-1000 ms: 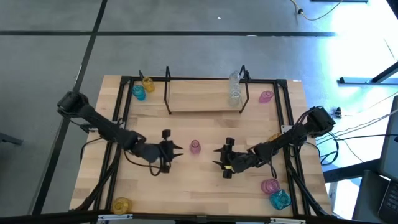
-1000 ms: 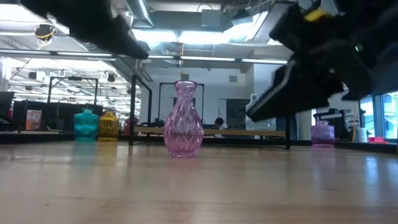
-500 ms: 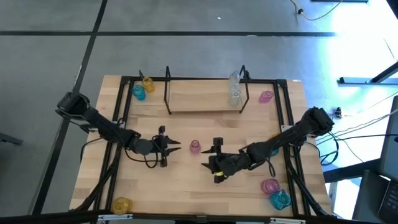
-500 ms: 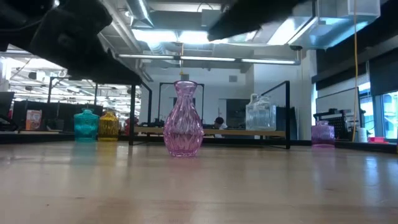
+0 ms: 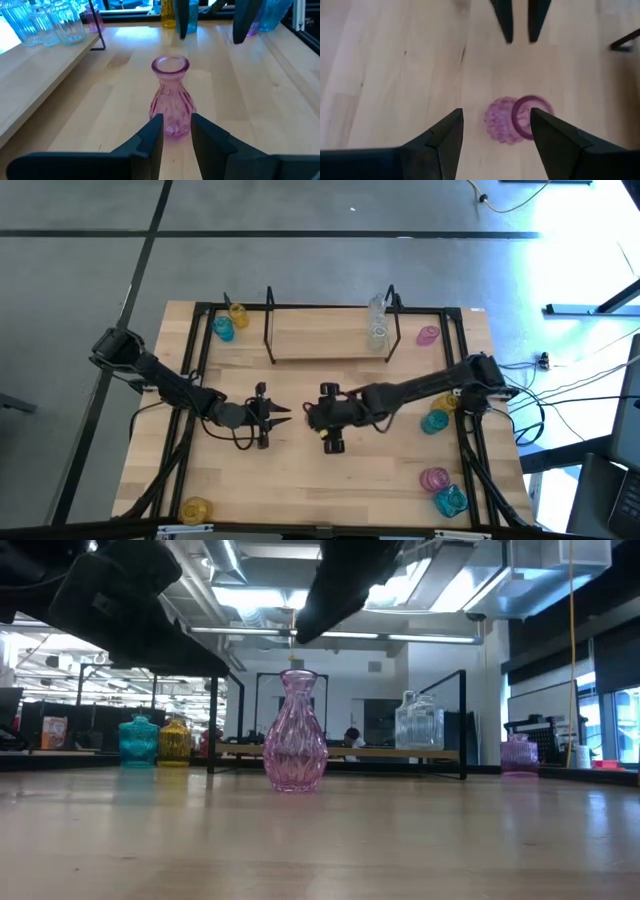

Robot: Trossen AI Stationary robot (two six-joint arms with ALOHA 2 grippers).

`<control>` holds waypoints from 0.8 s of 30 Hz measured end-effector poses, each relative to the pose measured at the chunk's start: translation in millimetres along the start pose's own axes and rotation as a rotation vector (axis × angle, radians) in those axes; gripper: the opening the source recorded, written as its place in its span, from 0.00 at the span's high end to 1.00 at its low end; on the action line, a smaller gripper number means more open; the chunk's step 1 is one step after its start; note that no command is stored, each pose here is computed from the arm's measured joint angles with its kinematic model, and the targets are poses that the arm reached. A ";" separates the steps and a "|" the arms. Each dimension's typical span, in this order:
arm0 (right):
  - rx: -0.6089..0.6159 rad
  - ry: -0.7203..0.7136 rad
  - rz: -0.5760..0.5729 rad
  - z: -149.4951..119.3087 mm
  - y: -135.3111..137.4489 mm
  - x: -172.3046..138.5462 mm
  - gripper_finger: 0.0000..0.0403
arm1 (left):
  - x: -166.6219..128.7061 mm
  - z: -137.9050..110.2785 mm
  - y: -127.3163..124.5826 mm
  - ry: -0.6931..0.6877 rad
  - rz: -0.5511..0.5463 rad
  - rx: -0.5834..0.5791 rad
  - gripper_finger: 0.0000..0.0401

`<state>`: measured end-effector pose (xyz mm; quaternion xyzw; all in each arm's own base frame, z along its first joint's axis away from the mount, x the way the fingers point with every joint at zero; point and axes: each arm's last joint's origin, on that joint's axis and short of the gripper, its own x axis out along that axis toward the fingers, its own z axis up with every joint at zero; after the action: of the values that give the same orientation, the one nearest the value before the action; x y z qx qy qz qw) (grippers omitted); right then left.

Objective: Sort vases onto shelf
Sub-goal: Put the left violet vase to the left side of the top transparent vase on the shelf

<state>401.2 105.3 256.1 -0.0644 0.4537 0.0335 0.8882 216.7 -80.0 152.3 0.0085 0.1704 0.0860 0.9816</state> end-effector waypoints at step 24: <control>0.001 0.079 -0.014 -8.0 -15.9 31.3 0.48 | 0.1 -1.3 0.0 0.012 0.000 0.000 0.77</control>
<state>415.0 88.5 227.4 -0.0684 0.4882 0.0243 0.8697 216.3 -80.0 151.0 0.0079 0.1763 0.0859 0.9805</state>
